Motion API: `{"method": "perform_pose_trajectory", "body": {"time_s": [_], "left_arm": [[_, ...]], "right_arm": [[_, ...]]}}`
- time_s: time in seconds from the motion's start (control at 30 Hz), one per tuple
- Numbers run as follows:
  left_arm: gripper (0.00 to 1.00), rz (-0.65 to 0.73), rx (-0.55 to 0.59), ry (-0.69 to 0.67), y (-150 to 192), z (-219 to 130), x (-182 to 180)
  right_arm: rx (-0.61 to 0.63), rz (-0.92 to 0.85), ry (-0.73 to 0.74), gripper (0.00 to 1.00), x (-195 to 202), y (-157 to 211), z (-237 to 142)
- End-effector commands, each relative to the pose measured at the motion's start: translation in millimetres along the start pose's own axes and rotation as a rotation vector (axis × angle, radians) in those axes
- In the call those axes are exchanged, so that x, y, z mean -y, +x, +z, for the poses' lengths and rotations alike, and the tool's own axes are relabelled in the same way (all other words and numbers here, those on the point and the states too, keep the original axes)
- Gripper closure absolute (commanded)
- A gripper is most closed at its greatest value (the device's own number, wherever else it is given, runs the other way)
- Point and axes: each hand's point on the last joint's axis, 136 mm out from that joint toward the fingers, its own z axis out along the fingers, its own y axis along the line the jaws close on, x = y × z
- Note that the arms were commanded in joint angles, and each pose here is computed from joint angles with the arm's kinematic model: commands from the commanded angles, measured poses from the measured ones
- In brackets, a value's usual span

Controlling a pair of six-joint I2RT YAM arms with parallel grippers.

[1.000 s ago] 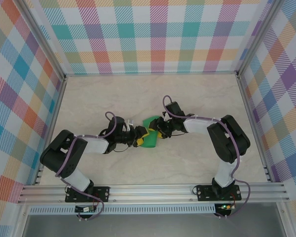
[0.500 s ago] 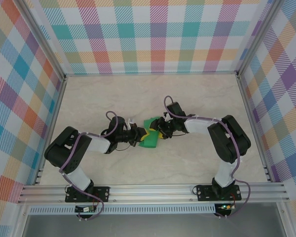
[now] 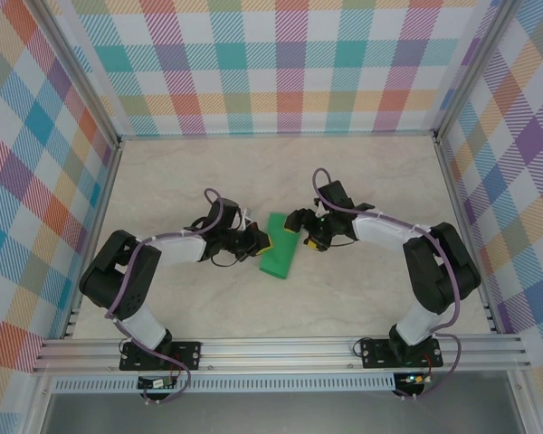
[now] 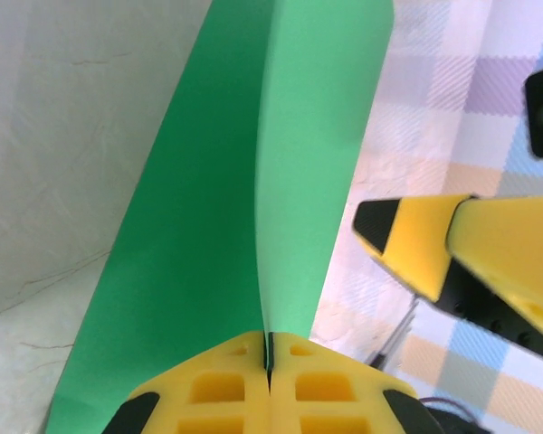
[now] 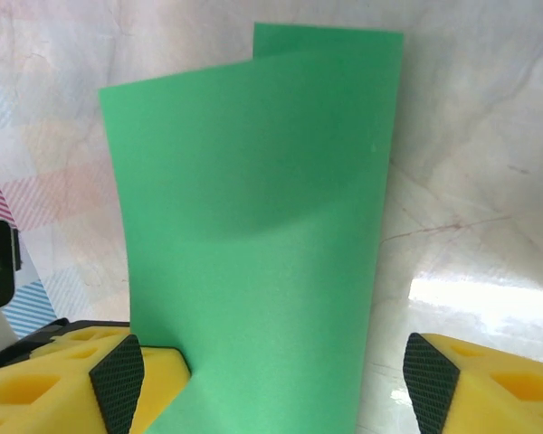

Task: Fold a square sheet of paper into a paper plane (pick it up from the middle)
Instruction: First fold in half a square sheet of paper at the center of the table.

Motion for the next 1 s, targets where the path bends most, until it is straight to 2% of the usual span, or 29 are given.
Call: {"method": "perform_pose_trajectory", "body": {"time_s": [0.0,0.17,0.6,0.97], "left_arm": [[1.00,0.066,-0.055,-0.107,5,-11,-16],[1.00,0.085,-0.073,-0.144,-2,-8,-19],[1.00,0.140,-0.151,-0.126,-10,12,-12],[0.98,0.121,-0.161,-0.101,-11,27,-15]], "right_arm": [[-0.045,-0.052,-0.010,0.22,2,9,-2],[-0.095,-0.042,-0.009,0.24,4,13,7],[-0.157,-0.010,0.053,0.30,11,24,28],[-0.134,0.033,0.172,0.34,33,31,29]]}}
